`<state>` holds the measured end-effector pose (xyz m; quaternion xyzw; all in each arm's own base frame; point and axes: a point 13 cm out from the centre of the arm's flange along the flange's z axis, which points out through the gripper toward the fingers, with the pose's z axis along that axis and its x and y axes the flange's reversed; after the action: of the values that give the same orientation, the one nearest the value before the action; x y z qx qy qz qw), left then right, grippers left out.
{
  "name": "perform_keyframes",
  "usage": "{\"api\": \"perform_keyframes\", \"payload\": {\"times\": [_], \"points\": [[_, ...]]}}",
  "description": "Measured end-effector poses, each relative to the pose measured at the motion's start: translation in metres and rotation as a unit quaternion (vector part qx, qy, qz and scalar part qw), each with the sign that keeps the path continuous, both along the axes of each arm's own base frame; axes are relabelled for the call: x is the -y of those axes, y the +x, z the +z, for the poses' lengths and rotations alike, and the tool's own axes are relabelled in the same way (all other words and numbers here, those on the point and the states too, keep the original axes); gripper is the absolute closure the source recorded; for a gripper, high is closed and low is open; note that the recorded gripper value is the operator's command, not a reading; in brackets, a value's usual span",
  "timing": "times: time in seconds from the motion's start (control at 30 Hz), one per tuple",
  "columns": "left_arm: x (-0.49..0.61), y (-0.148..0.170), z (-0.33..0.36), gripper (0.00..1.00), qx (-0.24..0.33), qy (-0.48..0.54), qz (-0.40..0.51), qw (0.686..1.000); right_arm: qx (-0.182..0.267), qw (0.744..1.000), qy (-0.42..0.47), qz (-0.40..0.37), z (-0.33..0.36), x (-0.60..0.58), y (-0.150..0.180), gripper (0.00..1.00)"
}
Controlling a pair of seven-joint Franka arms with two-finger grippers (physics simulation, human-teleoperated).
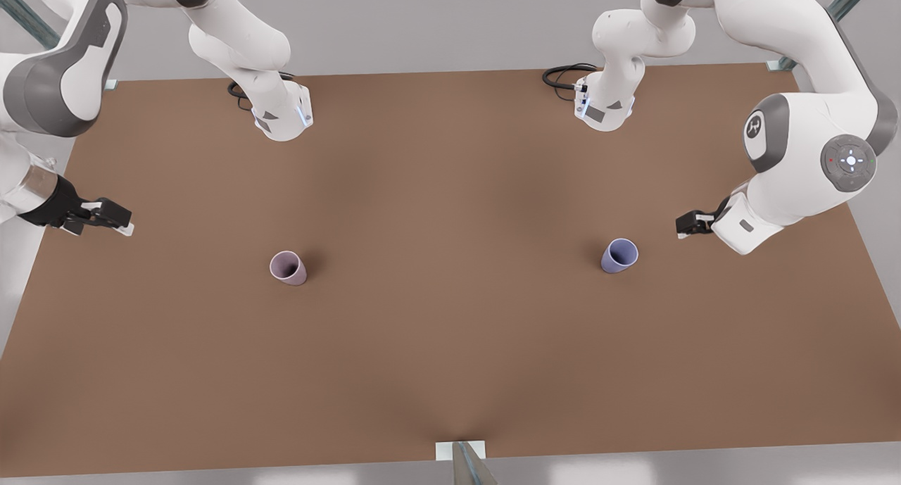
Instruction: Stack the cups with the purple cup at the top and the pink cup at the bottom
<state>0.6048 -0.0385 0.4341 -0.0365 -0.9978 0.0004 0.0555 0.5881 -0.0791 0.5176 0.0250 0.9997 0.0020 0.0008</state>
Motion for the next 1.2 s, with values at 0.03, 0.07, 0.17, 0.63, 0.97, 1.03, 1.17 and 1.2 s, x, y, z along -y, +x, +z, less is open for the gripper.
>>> {"api": "perform_keyframes", "payload": {"times": [0.03, 0.07, 0.17, 0.63, 0.97, 1.03, 1.17, 1.2], "points": [[0.0, 0.001, -0.001, 0.0, 0.0, 0.0, -0.001, 1.0, 0.0, 1.0, 0.0, -0.001, 0.001, 0.002, -0.002, 0.0], [0.0, 0.002, -0.004, 0.0, -0.001, 0.0, -0.002, 1.0, -0.002, 1.0, 0.0, -0.002, 0.0, 0.004, -0.002, 0.0], [0.001, 0.004, -0.014, 0.0, -0.007, 0.0, -0.004, 1.0, -0.025, 1.0, 0.005, 0.008, -0.013, -0.004, -0.007, 0.0], [0.0, 0.007, -0.028, 0.0, -0.017, -0.003, -0.009, 1.0, -0.109, 0.988, 0.025, 0.104, -0.216, -0.103, -0.01, 0.0], [-0.004, 0.009, -0.04, 0.0, -0.026, -0.003, -0.008, 1.0, -0.1, 0.985, 0.028, 0.141, -0.285, -0.132, -0.003, 0.0], [-0.006, 0.009, -0.044, 0.0, -0.029, -0.002, -0.007, 1.0, -0.104, 0.984, 0.028, 0.144, -0.302, -0.134, -0.01, 0.0], [-0.007, 0.01, -0.046, 0.0, -0.031, -0.003, -0.006, 1.0, -0.1, 0.982, 0.028, 0.156, -0.322, -0.143, -0.018, 0.0], [-0.007, 0.01, -0.047, 0.0, -0.031, -0.003, -0.006, 0.999, -0.101, 0.982, 0.028, 0.158, -0.328, -0.143, -0.021, 0.0]]}}
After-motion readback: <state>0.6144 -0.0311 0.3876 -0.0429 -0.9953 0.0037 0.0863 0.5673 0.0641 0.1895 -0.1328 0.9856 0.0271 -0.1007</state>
